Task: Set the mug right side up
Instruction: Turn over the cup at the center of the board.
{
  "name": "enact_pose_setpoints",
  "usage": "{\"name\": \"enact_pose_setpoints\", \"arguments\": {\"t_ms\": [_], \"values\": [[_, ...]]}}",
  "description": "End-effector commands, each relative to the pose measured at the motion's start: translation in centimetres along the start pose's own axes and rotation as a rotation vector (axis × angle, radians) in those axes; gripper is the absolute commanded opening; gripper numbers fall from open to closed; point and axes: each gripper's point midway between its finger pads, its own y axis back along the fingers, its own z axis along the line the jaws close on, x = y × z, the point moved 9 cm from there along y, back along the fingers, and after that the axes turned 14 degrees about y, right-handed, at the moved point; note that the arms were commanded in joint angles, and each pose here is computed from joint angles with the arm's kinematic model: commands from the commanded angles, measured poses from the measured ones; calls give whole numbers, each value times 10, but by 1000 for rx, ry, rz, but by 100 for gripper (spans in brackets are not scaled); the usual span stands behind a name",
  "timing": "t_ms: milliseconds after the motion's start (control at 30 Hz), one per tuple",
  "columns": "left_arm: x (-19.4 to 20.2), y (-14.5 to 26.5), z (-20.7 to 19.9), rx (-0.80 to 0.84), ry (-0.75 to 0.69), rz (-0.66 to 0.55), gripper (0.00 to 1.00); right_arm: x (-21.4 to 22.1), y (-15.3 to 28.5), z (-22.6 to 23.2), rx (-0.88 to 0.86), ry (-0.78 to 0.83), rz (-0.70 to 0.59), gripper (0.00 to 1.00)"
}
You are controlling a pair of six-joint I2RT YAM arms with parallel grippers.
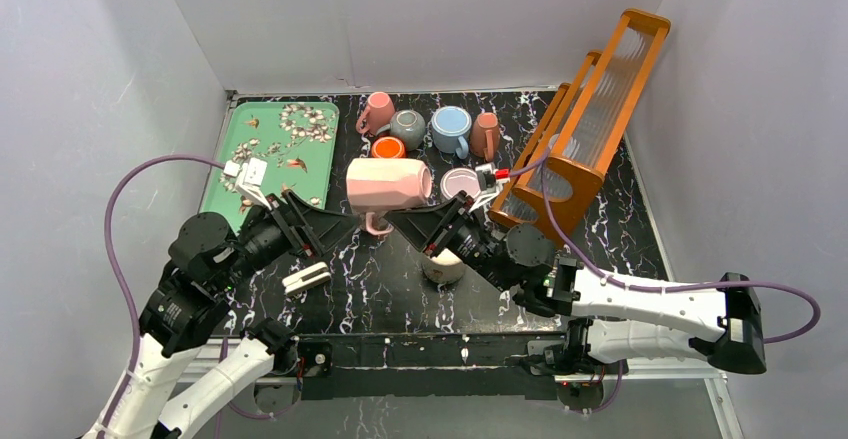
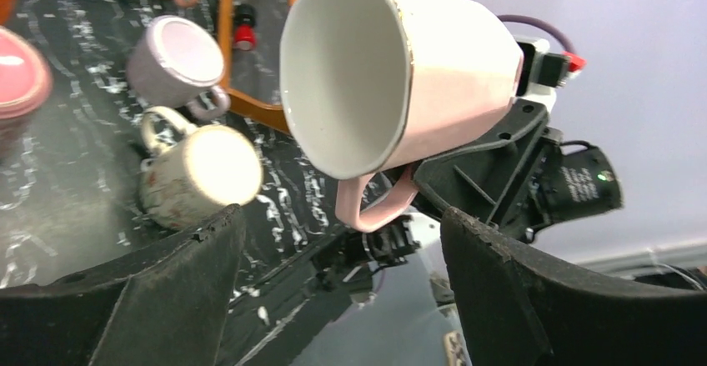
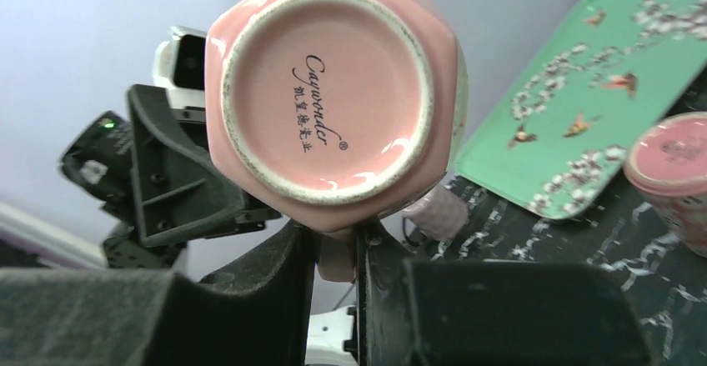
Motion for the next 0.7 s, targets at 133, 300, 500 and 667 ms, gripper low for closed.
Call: {"name": "enact_pose_setpoints", "arguments": {"t_ms": [133,300,500,667], "values": [[5,-7,-25,265,34,102,76,-55,4,52,-333,-131,-239,1],[6,-11,-30,334,39,127,64,-54,5,59,-407,-152,-250,1],[6,-13,-42,483,63,159,50,-54,8,59,-447,-148,-280,1],[5,-10,-47,562,47,144,43,-41,9,51,-413,-165,-222,1]]}}
